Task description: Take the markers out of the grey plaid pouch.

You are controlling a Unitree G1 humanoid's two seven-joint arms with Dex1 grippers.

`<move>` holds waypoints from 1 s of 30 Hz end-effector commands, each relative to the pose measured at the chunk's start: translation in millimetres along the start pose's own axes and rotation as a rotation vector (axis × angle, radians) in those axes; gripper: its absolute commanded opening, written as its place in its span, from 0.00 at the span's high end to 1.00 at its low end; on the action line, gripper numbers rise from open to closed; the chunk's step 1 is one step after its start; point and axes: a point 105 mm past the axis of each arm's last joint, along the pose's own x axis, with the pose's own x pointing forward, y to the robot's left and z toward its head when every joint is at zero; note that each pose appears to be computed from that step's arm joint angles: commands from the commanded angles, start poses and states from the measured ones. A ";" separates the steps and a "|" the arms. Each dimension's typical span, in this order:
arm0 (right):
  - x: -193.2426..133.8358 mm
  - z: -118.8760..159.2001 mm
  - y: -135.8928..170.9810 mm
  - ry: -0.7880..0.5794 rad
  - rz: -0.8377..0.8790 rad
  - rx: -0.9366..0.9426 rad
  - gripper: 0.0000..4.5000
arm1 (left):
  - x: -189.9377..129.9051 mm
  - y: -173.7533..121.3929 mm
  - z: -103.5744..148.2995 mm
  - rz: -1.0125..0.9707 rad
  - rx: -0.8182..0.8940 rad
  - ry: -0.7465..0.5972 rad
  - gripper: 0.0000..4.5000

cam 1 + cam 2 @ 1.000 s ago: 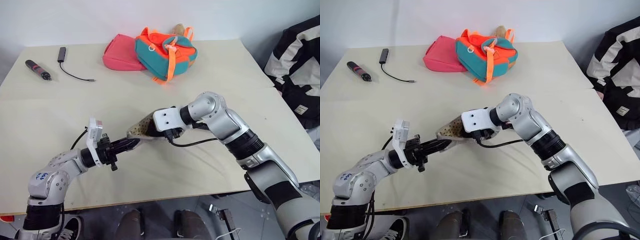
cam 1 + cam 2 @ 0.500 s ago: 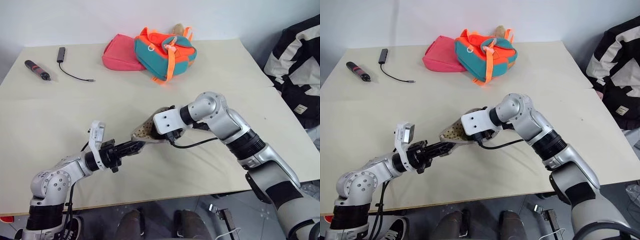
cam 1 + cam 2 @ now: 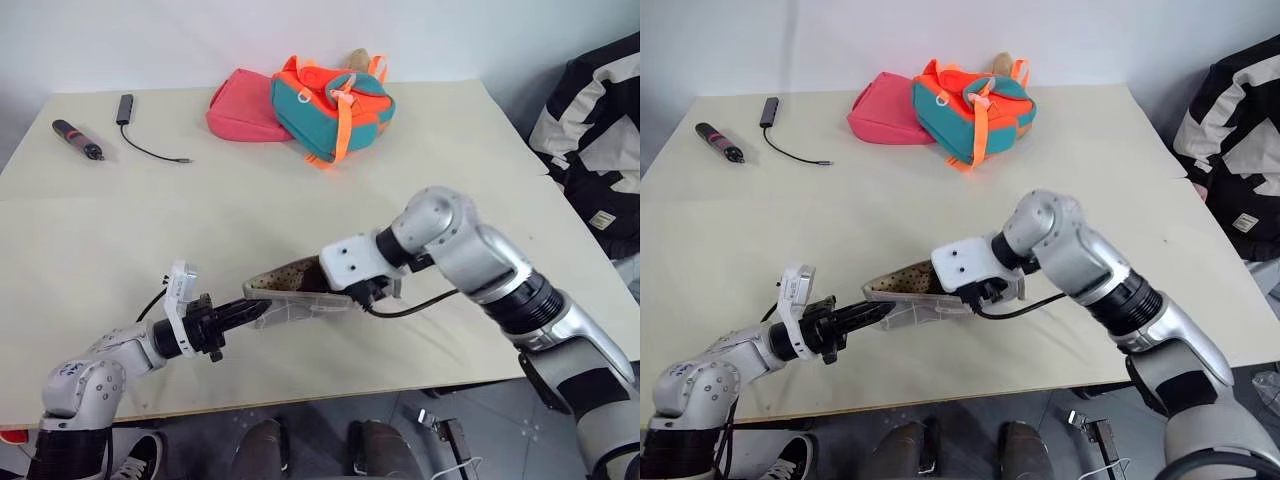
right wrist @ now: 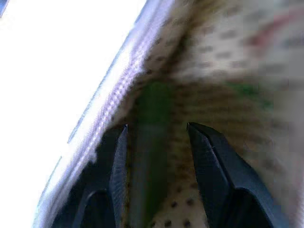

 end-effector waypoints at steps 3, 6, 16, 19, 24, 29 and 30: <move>8.5 -7.6 -5.5 0.034 -0.043 -0.025 0.54 | -1.5 1.5 8.7 0.037 0.118 -0.040 1.00; 12.9 -10.2 -12.4 0.050 -0.080 -0.051 0.54 | 0.0 2.4 6.4 0.042 0.110 -0.050 1.00; 0.6 30.7 -8.8 -0.107 -0.077 -0.167 0.54 | 7.5 0.3 15.9 0.026 0.040 -0.153 1.00; 16.6 8.0 -11.9 -0.026 -0.078 -0.130 0.54 | 8.9 0.4 15.7 0.016 0.028 -0.150 1.00; 23.9 -8.8 -25.3 0.054 -0.136 -0.128 0.54 | 10.8 0.1 13.1 0.011 0.015 -0.144 1.00; 25.5 -20.4 -25.8 0.102 -0.127 -0.113 0.54 | 12.9 -2.4 10.4 0.003 0.005 -0.141 1.00; 25.8 -22.6 -24.8 0.112 -0.120 -0.110 0.54 | 12.9 -2.5 10.3 0.003 0.006 -0.141 1.00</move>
